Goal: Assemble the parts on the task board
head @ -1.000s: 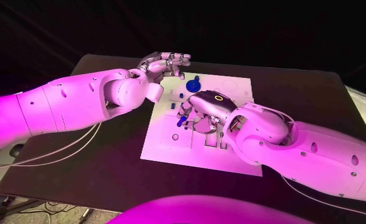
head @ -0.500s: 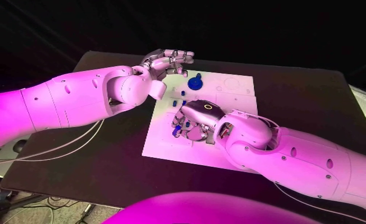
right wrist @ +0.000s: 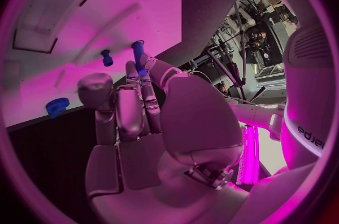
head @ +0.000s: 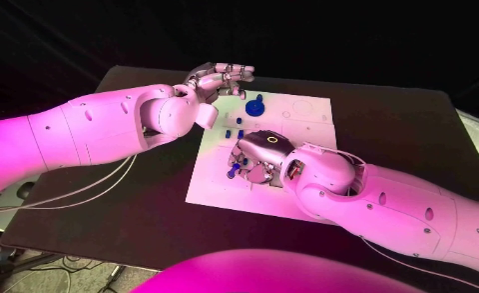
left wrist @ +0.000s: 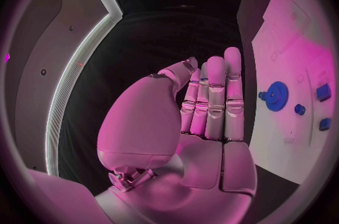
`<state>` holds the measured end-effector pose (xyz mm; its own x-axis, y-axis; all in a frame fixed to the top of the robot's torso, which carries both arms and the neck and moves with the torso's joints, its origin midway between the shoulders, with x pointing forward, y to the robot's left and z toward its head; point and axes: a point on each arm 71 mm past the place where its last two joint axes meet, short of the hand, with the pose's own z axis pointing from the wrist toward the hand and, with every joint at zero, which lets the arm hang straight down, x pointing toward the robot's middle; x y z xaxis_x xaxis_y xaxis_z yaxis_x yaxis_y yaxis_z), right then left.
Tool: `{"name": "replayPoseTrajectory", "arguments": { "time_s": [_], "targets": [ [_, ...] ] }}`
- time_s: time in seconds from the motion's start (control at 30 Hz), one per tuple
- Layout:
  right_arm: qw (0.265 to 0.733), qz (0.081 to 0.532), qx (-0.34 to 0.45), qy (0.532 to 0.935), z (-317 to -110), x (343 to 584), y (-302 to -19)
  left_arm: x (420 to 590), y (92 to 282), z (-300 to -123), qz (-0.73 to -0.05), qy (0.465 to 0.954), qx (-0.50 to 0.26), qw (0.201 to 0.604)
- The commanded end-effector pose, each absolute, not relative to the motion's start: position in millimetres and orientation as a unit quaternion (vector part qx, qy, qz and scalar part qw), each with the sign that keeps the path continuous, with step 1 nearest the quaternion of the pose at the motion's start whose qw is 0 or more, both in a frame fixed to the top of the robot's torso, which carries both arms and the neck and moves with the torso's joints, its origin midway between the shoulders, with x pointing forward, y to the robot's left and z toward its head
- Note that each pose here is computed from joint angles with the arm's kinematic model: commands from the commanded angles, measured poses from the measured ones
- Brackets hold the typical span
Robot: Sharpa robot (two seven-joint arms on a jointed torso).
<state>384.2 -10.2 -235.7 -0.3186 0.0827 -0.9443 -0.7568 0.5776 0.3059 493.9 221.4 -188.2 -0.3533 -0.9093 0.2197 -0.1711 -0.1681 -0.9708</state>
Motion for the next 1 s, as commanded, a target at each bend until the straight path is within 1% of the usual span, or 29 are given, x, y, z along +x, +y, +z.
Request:
{"name": "replayPoseTrajectory", "arguments": {
  "time_s": [0.03,0.23,0.5,0.83,1.0],
  "targets": [
    [0.548,0.376,-0.242,0.707,-235,386,-14,493.7,220.1,-187.2,-0.603,0.566,-0.471,0.306],
    [0.535,0.372,-0.253,0.716,-237,384,-11,493.8,220.1,-187.3,-0.603,0.566,-0.471,0.306],
    [0.508,0.357,-0.276,0.734,-243,380,1,493.6,218.4,-187.2,-0.604,0.567,-0.470,0.304],
    [0.505,0.360,-0.283,0.731,-243,377,9,493.5,218.0,-187.2,-0.604,0.567,-0.470,0.304],
    [0.524,0.371,-0.263,0.720,-240,380,8,493.8,217.8,-187.4,-0.604,0.567,-0.470,0.304]
  ]
}}
